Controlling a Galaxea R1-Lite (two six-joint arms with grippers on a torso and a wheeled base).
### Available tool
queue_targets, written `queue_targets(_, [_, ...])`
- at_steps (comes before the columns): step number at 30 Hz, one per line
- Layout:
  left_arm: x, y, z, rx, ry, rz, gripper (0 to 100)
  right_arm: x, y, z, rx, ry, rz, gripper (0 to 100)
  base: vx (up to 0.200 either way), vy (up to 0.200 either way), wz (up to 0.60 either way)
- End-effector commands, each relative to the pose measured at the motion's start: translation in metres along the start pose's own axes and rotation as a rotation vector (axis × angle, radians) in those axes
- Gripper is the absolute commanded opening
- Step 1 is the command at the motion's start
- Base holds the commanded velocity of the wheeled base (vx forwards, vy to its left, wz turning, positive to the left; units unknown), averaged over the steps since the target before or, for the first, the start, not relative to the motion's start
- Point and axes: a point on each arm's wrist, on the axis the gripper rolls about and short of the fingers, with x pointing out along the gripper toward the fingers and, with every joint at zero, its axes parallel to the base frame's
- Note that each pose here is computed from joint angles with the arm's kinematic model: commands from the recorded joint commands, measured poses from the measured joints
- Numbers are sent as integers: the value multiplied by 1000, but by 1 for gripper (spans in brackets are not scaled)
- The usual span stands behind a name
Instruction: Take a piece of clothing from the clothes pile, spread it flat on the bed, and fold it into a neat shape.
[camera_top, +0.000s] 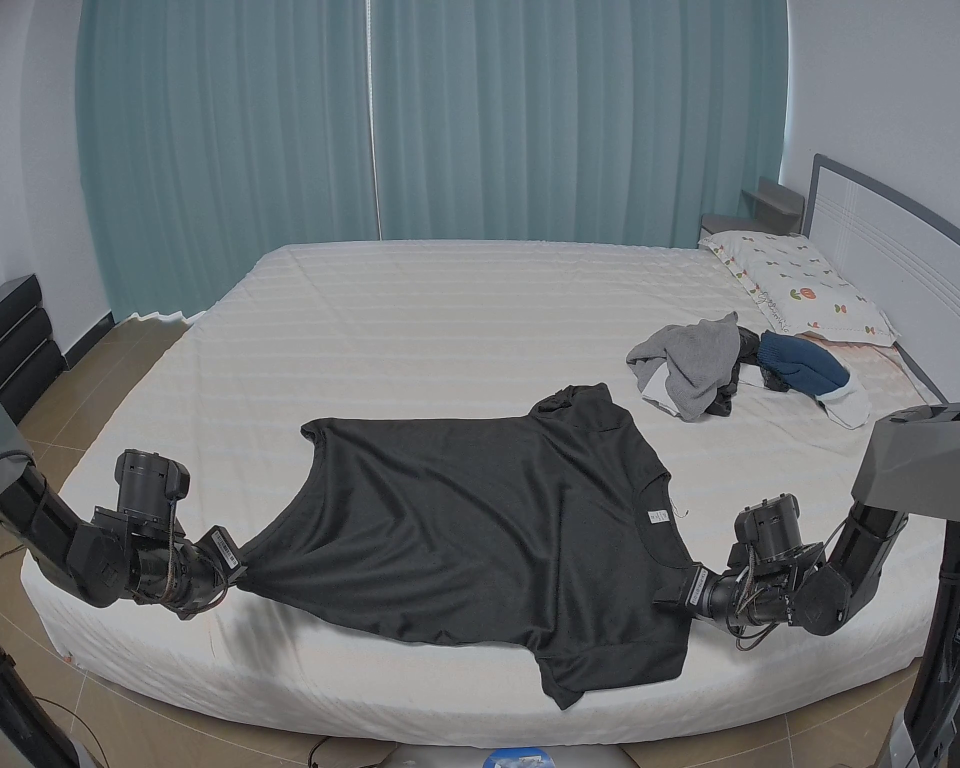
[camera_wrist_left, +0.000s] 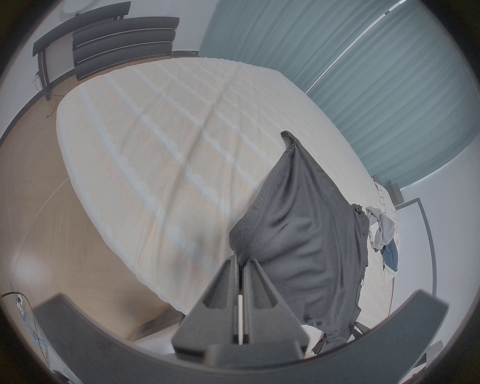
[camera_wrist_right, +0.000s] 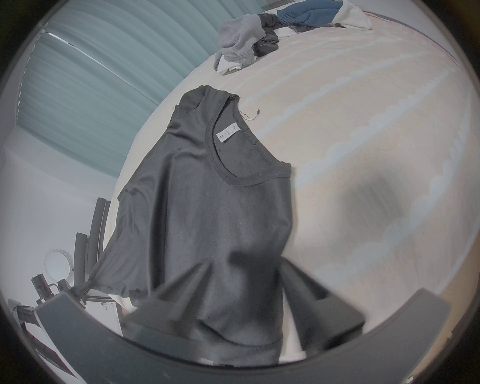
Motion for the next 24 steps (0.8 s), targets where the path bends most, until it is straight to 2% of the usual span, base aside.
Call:
queue_targets(1, [-1,0,2,-3,-8,-6,0,11,0,3,0,-8,5,0,0,0,0])
queue_targets(3, [-1,-1,2,-6,-10,-6,0,9,5,20,5,-82,53,0,0,0,0])
queue_targets(10, [2,-2,8,-27,-16,-17,0,9,22,49,3,-171,112,0,0,0,0])
queue_targets(11, [2,-4,12,-44,-34,-29,0,14,27,60,2,-196,128,0,0,0,0])
queue_targets(18, [7,-5,25,-135,-118,-87,0,38,32,84,5,-215,115,0,0,0,0])
queue_targets(24, [12,-1,29,-150,-121,-79,0,49,40,106,10,-237,124,0,0,0,0])
